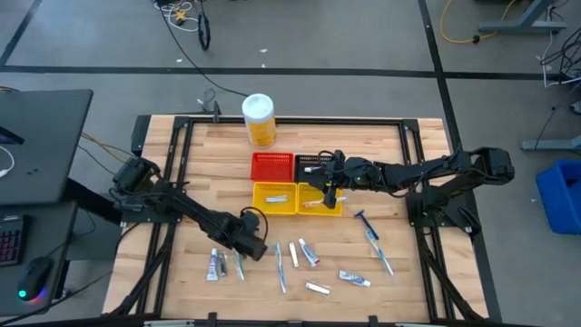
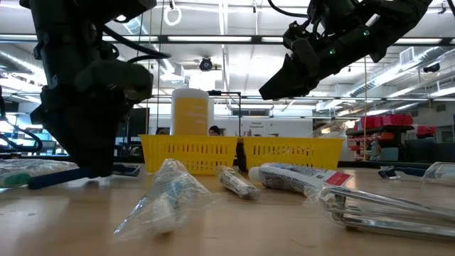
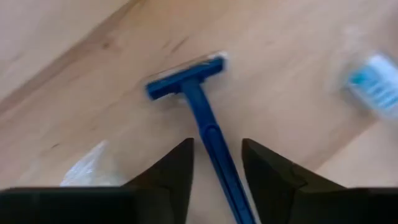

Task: Pick & Place Travel size toiletries
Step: Put the blue razor into the red bin

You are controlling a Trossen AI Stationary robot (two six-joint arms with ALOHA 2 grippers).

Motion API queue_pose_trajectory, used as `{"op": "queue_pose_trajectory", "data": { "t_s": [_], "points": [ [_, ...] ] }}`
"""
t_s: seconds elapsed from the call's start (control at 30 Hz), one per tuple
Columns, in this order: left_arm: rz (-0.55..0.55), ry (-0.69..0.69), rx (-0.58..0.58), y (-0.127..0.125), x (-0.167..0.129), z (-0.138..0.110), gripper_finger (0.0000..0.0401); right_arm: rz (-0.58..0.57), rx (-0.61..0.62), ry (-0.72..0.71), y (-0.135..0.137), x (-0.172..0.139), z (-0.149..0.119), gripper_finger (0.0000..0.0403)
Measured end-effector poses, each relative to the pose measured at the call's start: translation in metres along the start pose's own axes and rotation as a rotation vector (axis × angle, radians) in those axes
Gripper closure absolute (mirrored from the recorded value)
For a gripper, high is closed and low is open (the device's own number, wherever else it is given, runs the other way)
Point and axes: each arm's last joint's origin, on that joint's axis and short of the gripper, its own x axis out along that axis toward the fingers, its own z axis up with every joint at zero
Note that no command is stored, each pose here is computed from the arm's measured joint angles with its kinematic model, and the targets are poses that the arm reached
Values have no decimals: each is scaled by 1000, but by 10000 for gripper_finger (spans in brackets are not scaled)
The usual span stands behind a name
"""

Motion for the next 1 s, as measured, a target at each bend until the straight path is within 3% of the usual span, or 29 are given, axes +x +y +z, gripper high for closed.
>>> {"op": "queue_pose_trajectory", "data": {
  "t_s": [0.3, 0.53, 0.73, 0.83, 1.0],
  "points": [
    [11, 24, 2, 1, 0, 0, 359, 0, 0, 0, 0, 0, 0, 195],
    [-48, 0, -2, -5, -14, 4, 352, 0, 0, 0, 0, 0, 0, 198],
    [-150, -71, 121, -26, -43, 18, 363, 0, 0, 1, 0, 0, 0, 193],
    [-113, -144, 156, -31, -57, 35, 363, 0, 0, 1, 0, 0, 0, 192],
    [40, -196, 173, -19, -71, 78, 358, 2, 2, 0, 0, 0, 0, 199]
  ]
}}
